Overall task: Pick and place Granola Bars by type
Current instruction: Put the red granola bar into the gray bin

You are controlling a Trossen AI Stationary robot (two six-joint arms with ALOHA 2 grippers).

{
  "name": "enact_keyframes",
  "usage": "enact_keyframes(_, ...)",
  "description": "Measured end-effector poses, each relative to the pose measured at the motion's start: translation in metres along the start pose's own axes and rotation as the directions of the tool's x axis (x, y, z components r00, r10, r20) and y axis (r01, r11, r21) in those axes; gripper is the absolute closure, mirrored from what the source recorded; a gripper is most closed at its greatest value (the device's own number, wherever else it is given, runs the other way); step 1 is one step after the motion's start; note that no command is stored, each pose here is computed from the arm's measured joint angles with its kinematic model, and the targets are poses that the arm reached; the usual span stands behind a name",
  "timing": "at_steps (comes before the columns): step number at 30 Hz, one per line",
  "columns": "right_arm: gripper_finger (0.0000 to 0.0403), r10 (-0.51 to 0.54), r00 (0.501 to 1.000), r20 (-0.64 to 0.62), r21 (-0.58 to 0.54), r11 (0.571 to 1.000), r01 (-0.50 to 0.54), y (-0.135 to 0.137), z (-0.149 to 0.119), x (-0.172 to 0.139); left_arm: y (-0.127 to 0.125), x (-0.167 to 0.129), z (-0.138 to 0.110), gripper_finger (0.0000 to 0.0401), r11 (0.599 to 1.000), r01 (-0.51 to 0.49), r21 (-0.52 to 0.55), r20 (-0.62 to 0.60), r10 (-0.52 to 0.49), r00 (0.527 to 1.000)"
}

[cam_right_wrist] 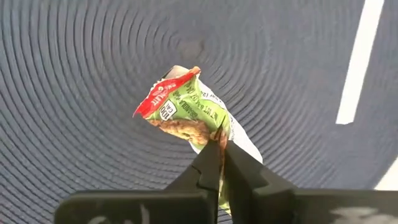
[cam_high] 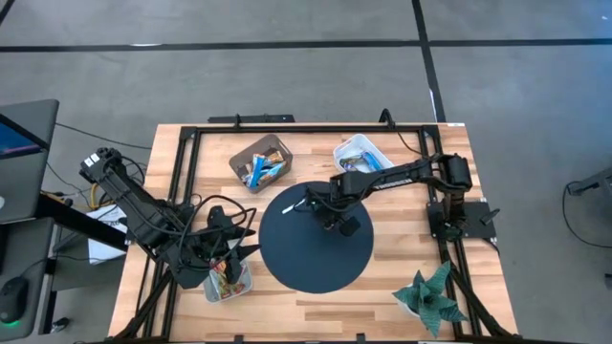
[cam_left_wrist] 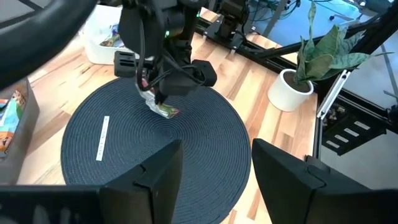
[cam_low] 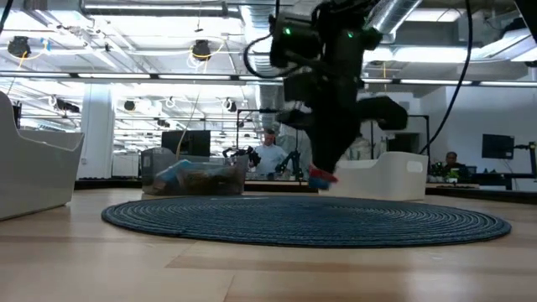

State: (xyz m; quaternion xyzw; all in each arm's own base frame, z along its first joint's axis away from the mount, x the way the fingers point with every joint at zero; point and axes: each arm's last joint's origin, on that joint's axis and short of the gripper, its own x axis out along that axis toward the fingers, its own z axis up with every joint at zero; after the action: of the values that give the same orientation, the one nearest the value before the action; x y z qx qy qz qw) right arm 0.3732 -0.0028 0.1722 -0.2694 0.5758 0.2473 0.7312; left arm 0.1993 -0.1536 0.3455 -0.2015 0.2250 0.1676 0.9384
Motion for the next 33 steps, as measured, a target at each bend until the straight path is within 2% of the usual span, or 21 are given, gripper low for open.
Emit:
enact_keyframes(5,0.0400,-0.058,0.995,0.084,-0.036,0.997,0.061,-0.005,0.025,-0.021,0.000,0.000,0.000,0.0214,1.000,-0.001,0.001,0.001,0.001,1.000)
enact_keyframes(8,0.0402,-0.090,0.976,0.199,-0.079,0.991,0.108,-0.005,0.045,-0.032,0.000,0.000,0.000,0.0214,1.000,-0.005,0.001,0.007,0.005,1.000)
enact_keyframes(13,0.0402,-0.182,0.902,0.391,-0.117,0.962,0.245,0.000,0.076,-0.040,0.001,0.000,0.001,0.0214,1.000,-0.019,0.003,0.026,0.019,0.999)
enact_keyframes(16,0.0402,-0.216,0.846,0.488,-0.091,0.951,0.295,0.000,0.092,-0.036,0.001,0.000,0.001,0.0214,1.000,-0.023,0.004,0.031,0.023,0.999)
enact_keyframes(21,0.0401,-0.224,0.816,0.533,0.003,0.965,0.263,-0.005,0.103,-0.018,0.002,0.000,0.001,0.0214,0.999,-0.032,0.011,0.033,0.031,0.999)
enact_keyframes(22,0.0402,-0.198,0.839,0.507,0.012,0.975,0.223,-0.004,0.102,-0.012,0.002,0.000,0.000,0.0214,0.999,-0.035,0.013,0.033,0.034,0.999)
enact_keyframes(24,0.0402,-0.191,0.839,0.509,0.042,0.979,0.198,-0.007,0.109,0.001,0.002,0.000,0.001,0.0214,0.999,-0.037,0.014,0.033,0.037,0.999)
enact_keyframes(26,0.0402,-0.163,0.861,0.482,0.051,0.986,0.159,-0.004,0.112,0.008,0.003,0.000,0.000,0.0214,0.999,-0.040,0.018,0.032,0.039,0.999)
enact_keyframes(29,0.0400,-0.163,0.854,0.495,0.070,0.987,0.147,-0.006,0.122,0.011,0.003,0.000,0.000,0.0214,0.999,-0.043,0.021,0.030,0.042,0.999)
enact_keyframes(31,0.0397,-0.142,0.874,0.465,0.077,0.990,0.119,-0.004,0.122,0.012,0.003,0.000,0.000,0.0214,0.999,-0.042,0.017,0.029,0.042,0.999)
enact_keyframes(33,0.0394,-0.151,0.865,0.479,0.087,0.988,0.124,-0.006,0.124,0.014,0.004,0.000,0.000,0.0214,0.999,-0.045,0.021,0.025,0.045,0.999)
